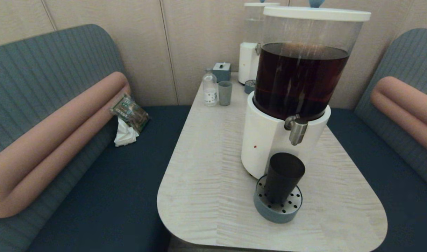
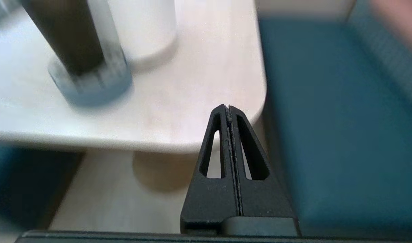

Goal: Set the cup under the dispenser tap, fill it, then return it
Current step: Turn on the faucet

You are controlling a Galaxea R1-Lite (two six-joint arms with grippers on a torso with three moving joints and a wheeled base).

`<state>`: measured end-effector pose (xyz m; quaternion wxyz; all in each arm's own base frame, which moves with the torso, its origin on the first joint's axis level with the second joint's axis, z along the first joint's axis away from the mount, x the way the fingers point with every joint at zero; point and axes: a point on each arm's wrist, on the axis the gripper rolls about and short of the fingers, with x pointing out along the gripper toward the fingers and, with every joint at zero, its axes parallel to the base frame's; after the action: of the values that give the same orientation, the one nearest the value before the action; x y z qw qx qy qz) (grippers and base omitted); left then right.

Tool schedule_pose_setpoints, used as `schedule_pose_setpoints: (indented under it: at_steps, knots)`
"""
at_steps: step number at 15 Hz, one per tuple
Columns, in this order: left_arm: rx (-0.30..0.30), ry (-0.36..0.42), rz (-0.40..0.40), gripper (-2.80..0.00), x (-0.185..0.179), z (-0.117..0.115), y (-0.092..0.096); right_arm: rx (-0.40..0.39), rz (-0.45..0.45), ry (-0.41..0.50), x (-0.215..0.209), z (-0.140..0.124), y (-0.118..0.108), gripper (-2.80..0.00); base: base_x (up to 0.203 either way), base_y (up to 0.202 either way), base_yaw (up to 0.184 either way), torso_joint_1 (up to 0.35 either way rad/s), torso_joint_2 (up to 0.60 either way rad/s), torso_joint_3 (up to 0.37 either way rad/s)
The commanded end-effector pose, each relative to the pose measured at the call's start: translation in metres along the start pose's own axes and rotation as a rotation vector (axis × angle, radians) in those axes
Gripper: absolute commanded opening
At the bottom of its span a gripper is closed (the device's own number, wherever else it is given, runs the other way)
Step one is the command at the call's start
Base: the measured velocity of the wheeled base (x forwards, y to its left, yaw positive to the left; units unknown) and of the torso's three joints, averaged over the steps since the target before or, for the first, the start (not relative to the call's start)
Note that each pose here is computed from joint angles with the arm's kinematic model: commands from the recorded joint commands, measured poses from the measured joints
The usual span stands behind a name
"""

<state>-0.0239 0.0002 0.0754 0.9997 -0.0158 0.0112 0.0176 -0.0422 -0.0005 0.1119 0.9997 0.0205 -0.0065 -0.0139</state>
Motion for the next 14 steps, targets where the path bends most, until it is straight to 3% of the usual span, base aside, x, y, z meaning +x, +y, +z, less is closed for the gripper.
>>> schedule_pose_setpoints:
  at_steps: [1, 4, 8, 11, 14]
  knots:
    - [0.0, 0.002, 0.0, -2.8, 0.0, 0.0, 0.0, 0.002, 0.005, -0.085, -0.016, 0.033, 0.001, -2.8, 0.0, 0.0, 0.0, 0.0, 0.0, 0.0]
    - [0.0, 0.002, 0.0, -2.8, 0.0, 0.0, 0.0, 0.024, 0.019, -0.061, -0.018, 0.093, 0.004, -2.8, 0.0, 0.0, 0.0, 0.0, 0.0, 0.0]
    - [0.0, 0.002, 0.0, -2.8, 0.0, 0.0, 0.0, 0.05, 0.05, 0.099, 0.047, 0.178, 0.01, -2.8, 0.0, 0.0, 0.0, 0.0, 0.0, 0.0]
    - [0.0, 0.002, 0.002, -2.8, 0.0, 0.0, 0.0, 0.07, 0.146, 0.305, 0.108, 0.222, 0.016, -2.8, 0.0, 0.0, 0.0, 0.0, 0.0, 0.0]
    - [0.0, 0.002, 0.0, -2.8, 0.0, 0.0, 0.0, 0.099, 0.243, 0.539, 0.154, 0.238, 0.025, -2.8, 0.0, 0.0, 0.0, 0.0, 0.0, 0.0]
